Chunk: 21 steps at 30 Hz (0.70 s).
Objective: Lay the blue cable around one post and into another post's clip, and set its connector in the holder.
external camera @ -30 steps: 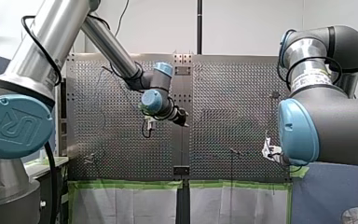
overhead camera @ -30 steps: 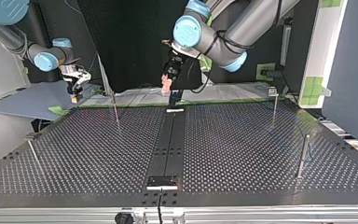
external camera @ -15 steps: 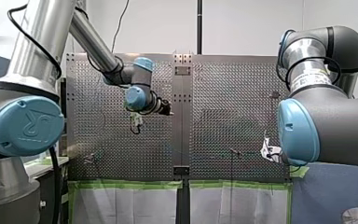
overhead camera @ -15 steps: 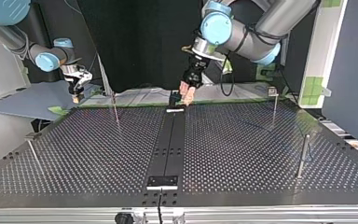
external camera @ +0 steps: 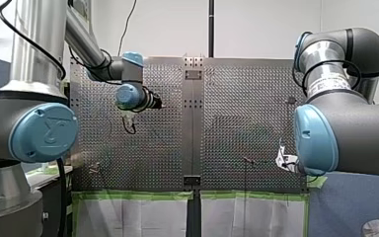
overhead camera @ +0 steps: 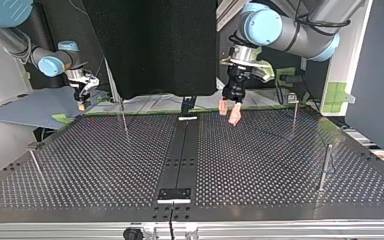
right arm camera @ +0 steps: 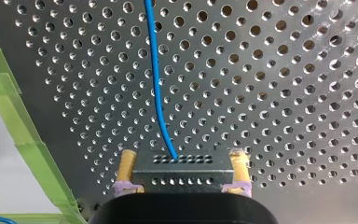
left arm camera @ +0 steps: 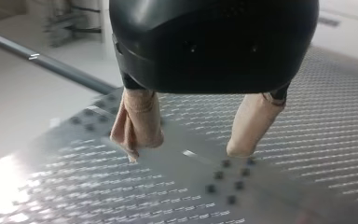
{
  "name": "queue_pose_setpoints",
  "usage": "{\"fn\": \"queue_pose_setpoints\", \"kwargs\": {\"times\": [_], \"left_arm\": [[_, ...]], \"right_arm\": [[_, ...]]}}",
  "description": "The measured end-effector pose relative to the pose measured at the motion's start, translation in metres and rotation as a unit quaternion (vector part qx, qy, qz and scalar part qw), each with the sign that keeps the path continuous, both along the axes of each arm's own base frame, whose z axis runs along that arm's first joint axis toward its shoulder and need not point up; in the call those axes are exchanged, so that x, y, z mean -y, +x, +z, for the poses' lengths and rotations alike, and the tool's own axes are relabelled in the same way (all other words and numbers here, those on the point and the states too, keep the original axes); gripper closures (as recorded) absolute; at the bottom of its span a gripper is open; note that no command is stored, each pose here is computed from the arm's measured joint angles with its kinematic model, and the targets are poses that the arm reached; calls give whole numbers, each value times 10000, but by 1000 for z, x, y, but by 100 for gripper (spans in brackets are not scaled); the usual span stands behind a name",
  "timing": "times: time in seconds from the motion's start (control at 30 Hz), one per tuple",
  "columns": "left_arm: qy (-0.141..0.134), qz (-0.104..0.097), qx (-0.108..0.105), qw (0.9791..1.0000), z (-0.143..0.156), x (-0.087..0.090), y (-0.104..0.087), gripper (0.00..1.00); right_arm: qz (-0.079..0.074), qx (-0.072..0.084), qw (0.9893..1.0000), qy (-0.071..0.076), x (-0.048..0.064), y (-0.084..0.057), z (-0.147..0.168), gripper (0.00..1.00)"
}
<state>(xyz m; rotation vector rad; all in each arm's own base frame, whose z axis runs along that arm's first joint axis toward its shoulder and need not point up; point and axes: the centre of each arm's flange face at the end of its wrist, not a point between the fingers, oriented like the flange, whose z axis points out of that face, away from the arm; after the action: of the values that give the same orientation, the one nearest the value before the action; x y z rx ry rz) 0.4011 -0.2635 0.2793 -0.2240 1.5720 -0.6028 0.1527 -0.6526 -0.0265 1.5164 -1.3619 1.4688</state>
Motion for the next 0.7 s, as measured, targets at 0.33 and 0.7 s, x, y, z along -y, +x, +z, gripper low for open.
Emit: {"fn": "queue_pose_setpoints", "kwargs": {"times": [0.33,0.7], "left_arm": [[-217,649,284,9972,35,-51,3,0],[-474,976,550,9926,34,-99,-11,0]], "right_arm": [[1,-2,10000,2,0,0,0,100],[7,-9,10000,4,0,1,-1,100]]}}
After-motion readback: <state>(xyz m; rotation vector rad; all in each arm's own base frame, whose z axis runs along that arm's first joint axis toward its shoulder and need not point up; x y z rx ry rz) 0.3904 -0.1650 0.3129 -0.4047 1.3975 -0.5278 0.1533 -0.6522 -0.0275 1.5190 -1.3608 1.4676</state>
